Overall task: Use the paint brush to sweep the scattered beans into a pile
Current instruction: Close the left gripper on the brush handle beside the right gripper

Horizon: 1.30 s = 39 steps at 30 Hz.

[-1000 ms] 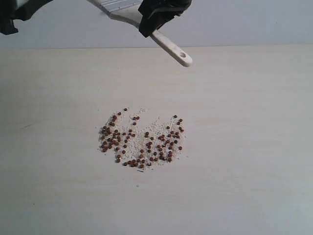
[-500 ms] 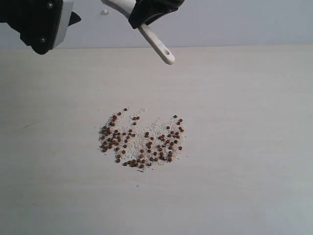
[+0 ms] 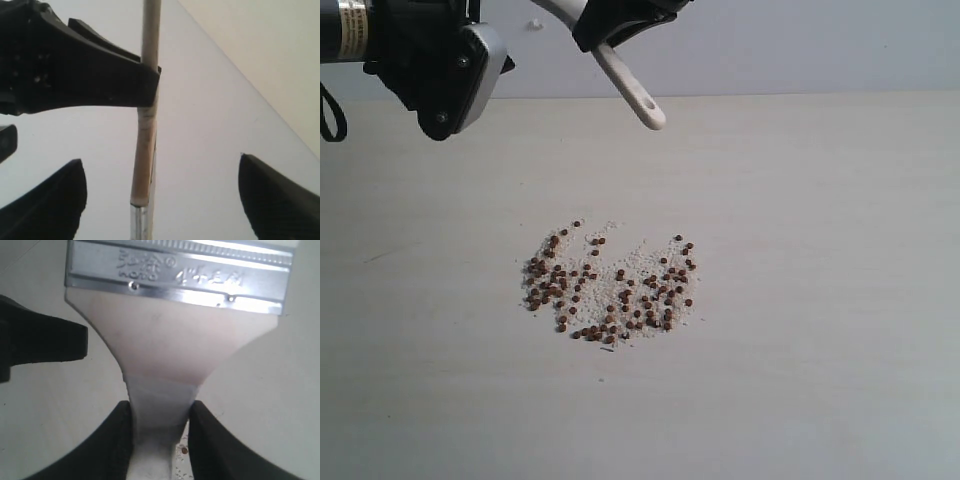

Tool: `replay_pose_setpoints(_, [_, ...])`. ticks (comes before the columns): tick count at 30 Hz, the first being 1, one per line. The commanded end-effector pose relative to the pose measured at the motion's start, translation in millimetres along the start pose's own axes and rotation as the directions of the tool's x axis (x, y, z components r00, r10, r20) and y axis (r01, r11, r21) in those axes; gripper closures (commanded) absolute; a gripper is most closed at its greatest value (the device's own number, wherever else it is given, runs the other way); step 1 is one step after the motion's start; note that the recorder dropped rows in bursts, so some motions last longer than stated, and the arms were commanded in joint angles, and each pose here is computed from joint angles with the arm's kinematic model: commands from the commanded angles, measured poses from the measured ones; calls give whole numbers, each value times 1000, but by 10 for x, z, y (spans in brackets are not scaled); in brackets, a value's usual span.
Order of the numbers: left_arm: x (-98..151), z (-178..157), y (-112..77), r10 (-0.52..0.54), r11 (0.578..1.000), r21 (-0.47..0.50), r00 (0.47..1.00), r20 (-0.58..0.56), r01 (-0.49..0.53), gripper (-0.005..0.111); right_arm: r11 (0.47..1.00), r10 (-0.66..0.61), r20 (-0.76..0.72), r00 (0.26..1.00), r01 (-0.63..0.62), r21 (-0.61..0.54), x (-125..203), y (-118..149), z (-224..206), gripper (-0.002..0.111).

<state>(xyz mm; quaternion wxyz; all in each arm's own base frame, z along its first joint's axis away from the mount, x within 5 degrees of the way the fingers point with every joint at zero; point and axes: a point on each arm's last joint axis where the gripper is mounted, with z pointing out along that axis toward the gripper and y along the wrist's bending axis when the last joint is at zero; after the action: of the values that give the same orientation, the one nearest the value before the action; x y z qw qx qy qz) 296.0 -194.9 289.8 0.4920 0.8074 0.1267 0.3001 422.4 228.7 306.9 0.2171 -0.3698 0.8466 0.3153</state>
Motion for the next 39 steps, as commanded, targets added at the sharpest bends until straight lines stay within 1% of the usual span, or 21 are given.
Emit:
replay_pose_setpoints(1, [51, 71, 66, -10, 1000, -24, 1000, -10, 9, 29, 1000, -10, 17, 1000, 10, -10, -38, 74, 2, 108])
replay_pose_setpoints(7, [121, 112, 147, -6, 999, -44, 1000, -28, 5, 29, 1000, -21, 4, 1000, 21, 11, -27, 54, 2, 108])
replay_pose_setpoints(13, [151, 230, 106, -3, 1000, -31, 1000, -26, 2, 29, 999, -38, 2, 999, 38, 14, -25, 52, 2, 108])
replay_pose_setpoints(15, [150, 271, 72, -6, 1000, -21, 1000, -22, 6, 33, 999, -41, 1, 999, 41, 16, -24, 50, 2, 108])
replay_pose_setpoints(19, [176, 364, 15, -3, 1000, 2, 1000, -31, 4, 47, 998, -65, 0, 998, 65, 16, -24, 50, 2, 108])
replay_pose_setpoints(29, [221, 490, 1, -11, 1000, 1, 999, -32, 11, 49, 998, -68, 0, 998, 68, 17, -24, 49, 2, 108])
replay_pose_setpoints(31, [218, 501, -12, -12, 1000, 4, 999, -30, 12, 55, 997, -77, 0, 997, 77, 17, -24, 49, 2, 108])
replay_pose_setpoints(39, [201, 563, -87, -19, 1000, 23, 1000, -20, 20, 90, 996, -85, -3, 996, 85, 20, -22, 47, 2, 108])
